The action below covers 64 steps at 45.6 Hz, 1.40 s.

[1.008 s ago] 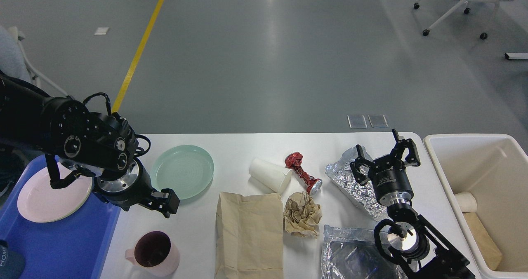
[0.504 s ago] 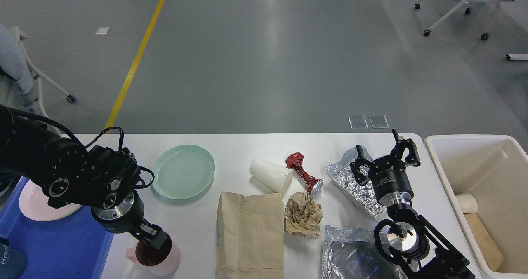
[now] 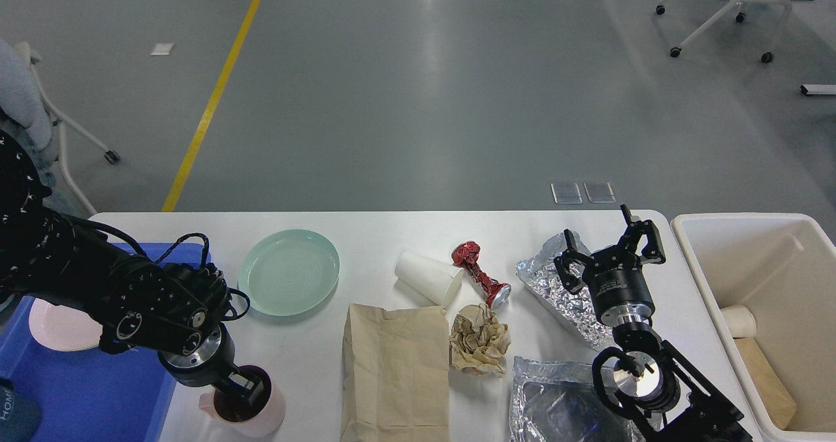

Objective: Tidy desktop
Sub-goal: 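Lower the left gripper onto the pink mug beside the tray, then grasp the pink mug with the left gripper and lift it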

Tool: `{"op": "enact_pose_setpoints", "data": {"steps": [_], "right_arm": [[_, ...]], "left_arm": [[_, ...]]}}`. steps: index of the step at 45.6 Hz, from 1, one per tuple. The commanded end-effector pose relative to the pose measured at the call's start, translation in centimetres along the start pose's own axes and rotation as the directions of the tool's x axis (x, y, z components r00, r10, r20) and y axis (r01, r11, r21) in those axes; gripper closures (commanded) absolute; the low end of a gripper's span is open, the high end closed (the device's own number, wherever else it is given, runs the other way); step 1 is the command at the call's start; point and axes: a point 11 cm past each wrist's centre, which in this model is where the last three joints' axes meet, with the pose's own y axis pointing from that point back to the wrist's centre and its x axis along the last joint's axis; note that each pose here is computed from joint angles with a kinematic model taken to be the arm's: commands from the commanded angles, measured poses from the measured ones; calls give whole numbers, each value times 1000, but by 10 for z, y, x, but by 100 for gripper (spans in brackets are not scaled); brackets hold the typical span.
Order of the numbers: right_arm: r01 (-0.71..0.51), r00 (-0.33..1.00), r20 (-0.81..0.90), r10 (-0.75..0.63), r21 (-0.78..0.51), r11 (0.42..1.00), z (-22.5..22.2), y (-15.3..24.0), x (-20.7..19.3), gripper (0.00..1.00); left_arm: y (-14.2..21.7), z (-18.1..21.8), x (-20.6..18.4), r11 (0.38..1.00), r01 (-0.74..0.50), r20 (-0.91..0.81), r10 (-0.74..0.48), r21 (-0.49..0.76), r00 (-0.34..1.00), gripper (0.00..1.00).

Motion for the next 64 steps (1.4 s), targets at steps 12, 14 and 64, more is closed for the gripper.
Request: {"op": "enact_pose_setpoints", "data": {"steps": [12,14,64], "right_arm": [[0,1000,0,0,0,1000,0,0,0,0],[0,1000,0,0,0,1000,0,0,0,0],[0,1000,0,0,1,1000,0,0,0,0]], "left_arm": [[-18,1,4,1000,-21,-42,21,-1,999,87],[-18,-1,5,999,-32,-49,33,10,998,89],[252,-24,16,998,-51,-320,40,-26,946,100]]}}
